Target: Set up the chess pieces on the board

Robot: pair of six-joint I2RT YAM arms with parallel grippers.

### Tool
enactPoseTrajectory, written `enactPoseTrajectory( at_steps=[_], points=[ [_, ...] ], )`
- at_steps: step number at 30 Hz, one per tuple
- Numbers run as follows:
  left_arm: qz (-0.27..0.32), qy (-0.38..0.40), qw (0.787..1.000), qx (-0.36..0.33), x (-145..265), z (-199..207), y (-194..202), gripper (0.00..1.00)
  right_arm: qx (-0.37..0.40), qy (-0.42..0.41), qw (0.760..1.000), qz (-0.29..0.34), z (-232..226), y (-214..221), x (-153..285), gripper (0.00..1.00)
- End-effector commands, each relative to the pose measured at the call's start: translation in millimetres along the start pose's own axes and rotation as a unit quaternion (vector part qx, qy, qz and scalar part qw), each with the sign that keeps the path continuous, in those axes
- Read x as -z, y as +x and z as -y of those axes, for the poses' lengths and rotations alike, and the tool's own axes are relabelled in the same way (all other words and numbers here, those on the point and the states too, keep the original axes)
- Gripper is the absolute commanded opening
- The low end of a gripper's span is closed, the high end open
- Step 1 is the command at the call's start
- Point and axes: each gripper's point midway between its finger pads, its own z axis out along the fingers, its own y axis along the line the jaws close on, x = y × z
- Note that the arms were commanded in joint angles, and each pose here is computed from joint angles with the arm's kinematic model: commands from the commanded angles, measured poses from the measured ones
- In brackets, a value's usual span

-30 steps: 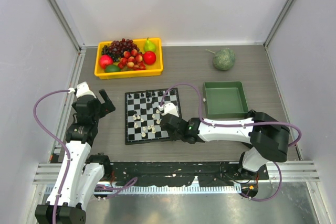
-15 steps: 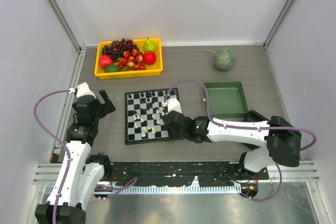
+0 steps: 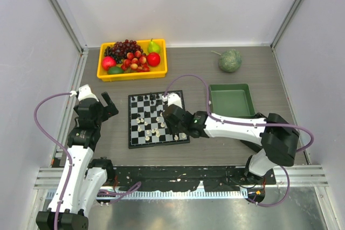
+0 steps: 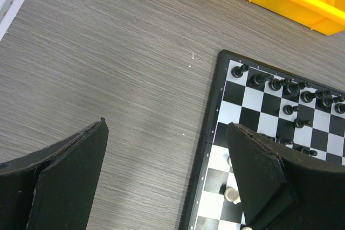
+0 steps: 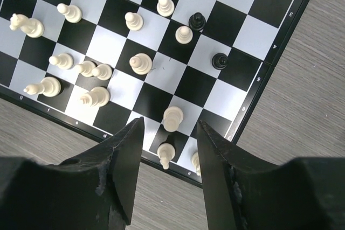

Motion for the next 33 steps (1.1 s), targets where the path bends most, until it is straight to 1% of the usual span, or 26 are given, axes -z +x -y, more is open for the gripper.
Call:
enactPoseTrajectory(
  at_steps=[1,11,20,24,26,33],
  points=[
    [0.024,-0.006,1.000,0.002,1.6,-1.8,-13.3,0.99,-0.008,-0.013,1.000,0.000,-3.9,-13.4,-2.0,0.49],
    [0.025,-0.004,1.000,0.002,1.2,-0.8,-14.3,0.99,-0.006,-0.028,0.999,-0.029,-12.6,-0.4,-12.2,0.41],
    [0.024,-0.007,1.000,0.001,1.4,-2.8,-12.9,0.99,0.010,-0.031,0.999,-0.031,-15.5,-2.0,-17.6,0.33],
    [0.023,-0.007,1.000,0.001,1.2,-2.8,-12.2,0.99,0.012,-0.031,0.999,-0.032,-16.3,-2.5,-18.3,0.22],
    [0.023,-0.007,1.000,0.001,1.1,-3.2,-12.3,0.99,0.012,-0.037,0.999,-0.033,-18.4,-2.9,-17.7,0.20],
    [0.022,-0.006,1.000,0.002,0.8,-2.8,-11.8,0.99,0.005,-0.066,0.997,-0.032,-29.9,-4.9,-13.8,0.18]
  ],
)
